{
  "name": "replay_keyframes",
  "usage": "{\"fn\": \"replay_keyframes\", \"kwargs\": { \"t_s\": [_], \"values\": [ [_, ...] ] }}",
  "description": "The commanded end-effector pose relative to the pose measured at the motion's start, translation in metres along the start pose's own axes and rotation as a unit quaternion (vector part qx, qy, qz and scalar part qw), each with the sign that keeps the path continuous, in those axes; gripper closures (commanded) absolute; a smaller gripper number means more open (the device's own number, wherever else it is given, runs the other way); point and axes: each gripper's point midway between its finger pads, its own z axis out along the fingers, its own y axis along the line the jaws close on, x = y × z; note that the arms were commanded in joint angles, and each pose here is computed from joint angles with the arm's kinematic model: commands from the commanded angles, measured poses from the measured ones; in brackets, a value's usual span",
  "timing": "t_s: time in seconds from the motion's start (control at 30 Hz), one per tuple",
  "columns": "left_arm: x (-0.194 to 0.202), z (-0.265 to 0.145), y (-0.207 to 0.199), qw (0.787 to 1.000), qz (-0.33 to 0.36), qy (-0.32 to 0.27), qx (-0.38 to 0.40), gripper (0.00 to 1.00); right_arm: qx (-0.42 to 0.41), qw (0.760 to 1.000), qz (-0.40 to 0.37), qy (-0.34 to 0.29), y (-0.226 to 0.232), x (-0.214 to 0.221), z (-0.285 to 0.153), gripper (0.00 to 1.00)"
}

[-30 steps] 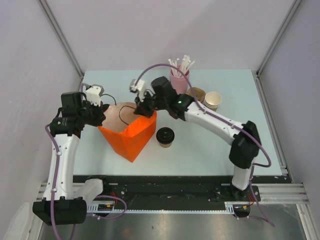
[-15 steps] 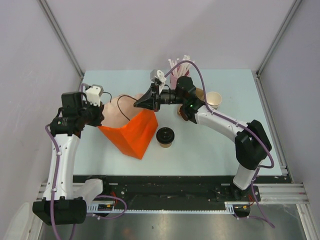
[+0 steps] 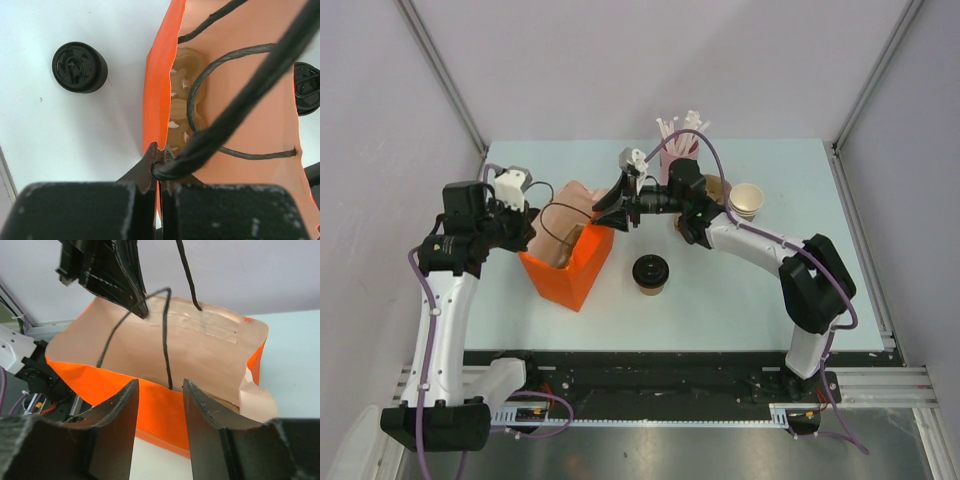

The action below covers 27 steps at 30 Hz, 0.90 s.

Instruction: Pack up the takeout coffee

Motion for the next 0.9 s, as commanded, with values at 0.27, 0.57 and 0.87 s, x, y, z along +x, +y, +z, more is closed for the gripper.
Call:
{"fn": "replay_keyframes", "kwargs": {
  "t_s": [0.27, 0.57, 0.87],
  "values": [
    [-0.012, -0.008, -0.008, 1.000, 0.007, -0.023, 0.013, 1.00, 0.308, 0.923, -0.019, 0.229, -0.016, 0.027, -0.088, 0.06],
    [-0.010, -0.006, -0.010, 1.000, -0.002, -0.019, 0.016, 1.00, 0.492, 0.775, 0.156, 0.364, 0.020, 0.100, -0.171, 0.10],
    [-0.009, -0.009, -0.008, 1.000, -0.004, -0.021, 0.002, 1.00, 0.562, 0.722, 0.262, 0.307, 0.037, 0.121, -0.158, 0.39]
  ]
}}
